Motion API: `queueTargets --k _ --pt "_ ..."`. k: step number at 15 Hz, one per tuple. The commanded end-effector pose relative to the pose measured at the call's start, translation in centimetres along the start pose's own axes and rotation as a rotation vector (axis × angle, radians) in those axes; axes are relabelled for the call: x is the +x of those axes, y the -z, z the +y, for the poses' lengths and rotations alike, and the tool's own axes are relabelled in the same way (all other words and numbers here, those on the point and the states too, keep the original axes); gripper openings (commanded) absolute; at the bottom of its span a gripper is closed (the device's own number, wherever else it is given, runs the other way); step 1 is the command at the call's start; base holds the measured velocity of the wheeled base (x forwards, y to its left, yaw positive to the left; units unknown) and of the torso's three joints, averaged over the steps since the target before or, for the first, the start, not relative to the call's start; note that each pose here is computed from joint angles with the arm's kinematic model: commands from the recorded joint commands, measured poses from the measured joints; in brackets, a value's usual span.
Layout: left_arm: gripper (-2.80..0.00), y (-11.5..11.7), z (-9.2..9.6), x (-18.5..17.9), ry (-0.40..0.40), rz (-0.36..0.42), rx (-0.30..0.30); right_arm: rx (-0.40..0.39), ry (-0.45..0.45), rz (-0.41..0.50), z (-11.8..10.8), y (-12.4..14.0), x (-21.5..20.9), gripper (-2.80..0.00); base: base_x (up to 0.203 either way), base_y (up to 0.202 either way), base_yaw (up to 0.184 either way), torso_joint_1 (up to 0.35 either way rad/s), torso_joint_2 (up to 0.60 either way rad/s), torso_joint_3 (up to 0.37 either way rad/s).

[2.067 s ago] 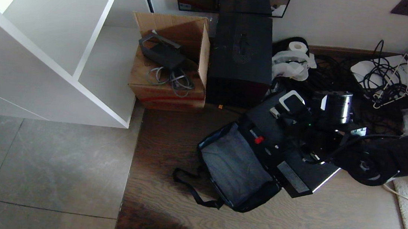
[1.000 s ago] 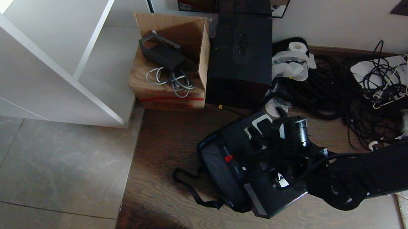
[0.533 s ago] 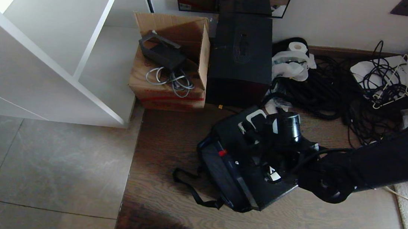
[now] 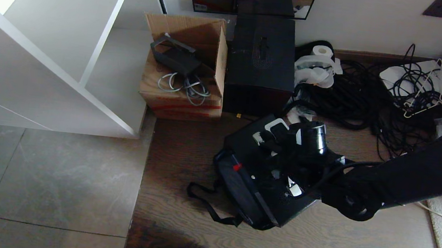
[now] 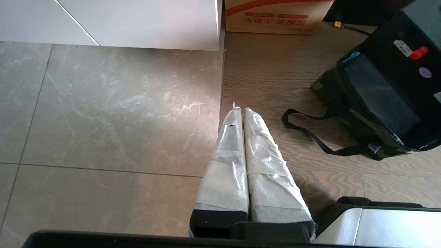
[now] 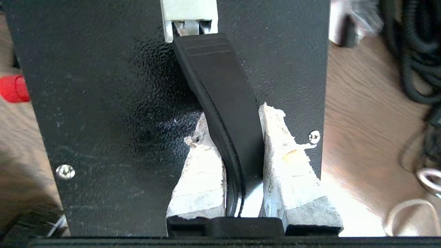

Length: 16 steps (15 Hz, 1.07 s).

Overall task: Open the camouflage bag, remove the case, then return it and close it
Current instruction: Place the black box back

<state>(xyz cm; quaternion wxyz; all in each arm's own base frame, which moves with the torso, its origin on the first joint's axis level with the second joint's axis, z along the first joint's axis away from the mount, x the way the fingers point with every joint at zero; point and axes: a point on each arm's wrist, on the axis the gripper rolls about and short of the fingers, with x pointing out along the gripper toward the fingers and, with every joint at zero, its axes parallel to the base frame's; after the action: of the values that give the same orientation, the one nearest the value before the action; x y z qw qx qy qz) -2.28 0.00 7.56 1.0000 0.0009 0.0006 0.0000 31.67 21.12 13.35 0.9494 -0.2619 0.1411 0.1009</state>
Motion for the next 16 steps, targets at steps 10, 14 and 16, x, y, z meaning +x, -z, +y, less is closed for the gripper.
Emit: queueTargets --k 10,14,16 --pt "-2.80 0.0 0.0 0.0 0.000 0.000 0.000 -0.005 -0.060 0.041 1.4 1.5 1.3 -2.80 0.000 0.000 0.000 0.000 0.00 0.000" --pt "-2.80 0.0 0.0 0.0 0.000 0.000 0.000 -0.016 -0.092 0.056 1.7 1.9 1.3 -2.80 0.000 0.000 0.000 0.000 0.00 0.000" --pt "-2.80 0.0 0.0 0.0 0.000 -0.001 0.000 -0.022 -0.096 0.068 2.2 2.2 1.9 -2.80 0.000 0.000 0.000 0.000 0.00 0.000"
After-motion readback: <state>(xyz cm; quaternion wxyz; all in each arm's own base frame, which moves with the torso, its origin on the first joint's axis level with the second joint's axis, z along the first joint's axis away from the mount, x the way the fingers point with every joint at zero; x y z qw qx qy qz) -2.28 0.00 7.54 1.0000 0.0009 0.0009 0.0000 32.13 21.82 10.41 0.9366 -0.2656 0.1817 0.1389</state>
